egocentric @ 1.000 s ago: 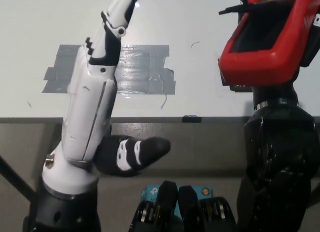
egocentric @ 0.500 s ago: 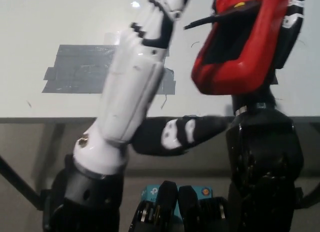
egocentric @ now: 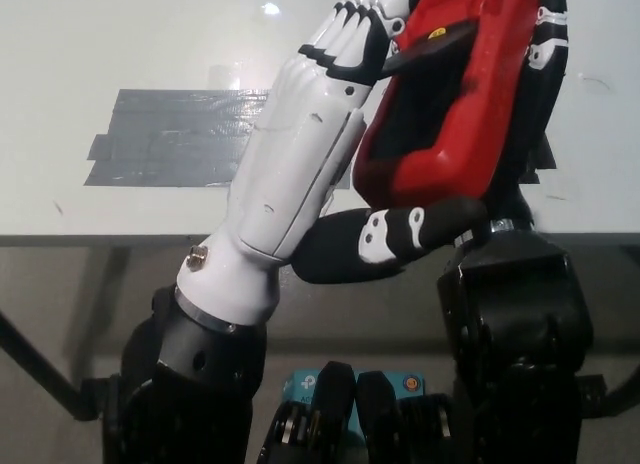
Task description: The robot first picks the multimeter with right hand and then unfolds the black stand on the back of it using left hand
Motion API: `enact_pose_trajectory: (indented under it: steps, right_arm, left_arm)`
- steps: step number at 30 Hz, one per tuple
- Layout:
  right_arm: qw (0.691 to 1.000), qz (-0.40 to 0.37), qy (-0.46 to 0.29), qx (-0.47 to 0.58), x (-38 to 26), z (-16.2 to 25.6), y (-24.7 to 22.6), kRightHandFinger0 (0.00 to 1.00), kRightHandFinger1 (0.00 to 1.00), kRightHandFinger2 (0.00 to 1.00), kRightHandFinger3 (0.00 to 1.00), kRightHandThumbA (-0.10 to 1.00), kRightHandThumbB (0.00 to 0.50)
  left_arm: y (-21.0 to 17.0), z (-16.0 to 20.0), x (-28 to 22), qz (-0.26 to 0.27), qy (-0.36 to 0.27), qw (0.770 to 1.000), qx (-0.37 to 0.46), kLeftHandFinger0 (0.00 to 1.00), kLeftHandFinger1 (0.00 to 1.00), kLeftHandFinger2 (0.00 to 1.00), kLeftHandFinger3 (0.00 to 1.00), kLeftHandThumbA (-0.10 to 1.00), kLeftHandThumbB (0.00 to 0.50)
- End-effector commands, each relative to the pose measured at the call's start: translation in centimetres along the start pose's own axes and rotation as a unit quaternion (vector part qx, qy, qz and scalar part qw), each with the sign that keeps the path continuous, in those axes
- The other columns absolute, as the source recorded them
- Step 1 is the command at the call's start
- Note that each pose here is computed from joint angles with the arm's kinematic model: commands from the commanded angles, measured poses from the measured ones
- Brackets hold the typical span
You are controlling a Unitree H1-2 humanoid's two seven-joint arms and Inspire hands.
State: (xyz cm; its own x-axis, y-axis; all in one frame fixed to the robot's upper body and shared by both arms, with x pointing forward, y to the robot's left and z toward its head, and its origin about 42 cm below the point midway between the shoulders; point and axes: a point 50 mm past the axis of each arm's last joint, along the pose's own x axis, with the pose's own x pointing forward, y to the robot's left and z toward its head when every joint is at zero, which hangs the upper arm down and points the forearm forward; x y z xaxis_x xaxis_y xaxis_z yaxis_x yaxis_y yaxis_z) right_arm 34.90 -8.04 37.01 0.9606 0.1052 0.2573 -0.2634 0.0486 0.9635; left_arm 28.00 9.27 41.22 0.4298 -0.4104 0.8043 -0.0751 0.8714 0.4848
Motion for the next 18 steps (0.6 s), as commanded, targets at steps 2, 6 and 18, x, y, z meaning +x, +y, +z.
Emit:
enact_pose_trajectory:
  steps: [2,6,18]
  right_arm:
    - [0.998,0.062,-0.001,0.033,0.3,-0.2,2.7,0.0,0.37,0.69,1.0,-0.1,0.033]
    - [0.997,0.065,-0.011,0.037,0.6,0.3,3.3,0.0,0.36,0.7,1.0,-0.1,0.044]
    - [0.998,0.055,-0.033,0.005,2.2,0.0,7.2,0.03,0.35,0.65,0.78,-0.05,0.102]
  left_arm:
    - [-0.1,0.5,0.3,0.004,-0.019,1.0,0.006,1.0,1.0,1.0,1.0,1.0,0.297]
    - [-0.3,0.9,-0.2,0.003,-0.019,1.0,0.003,1.0,1.0,1.0,1.0,1.0,0.303]
    - [-1.4,0.9,-1.2,0.003,-0.007,1.0,0.006,1.0,1.0,1.0,1.0,1.0,0.309]
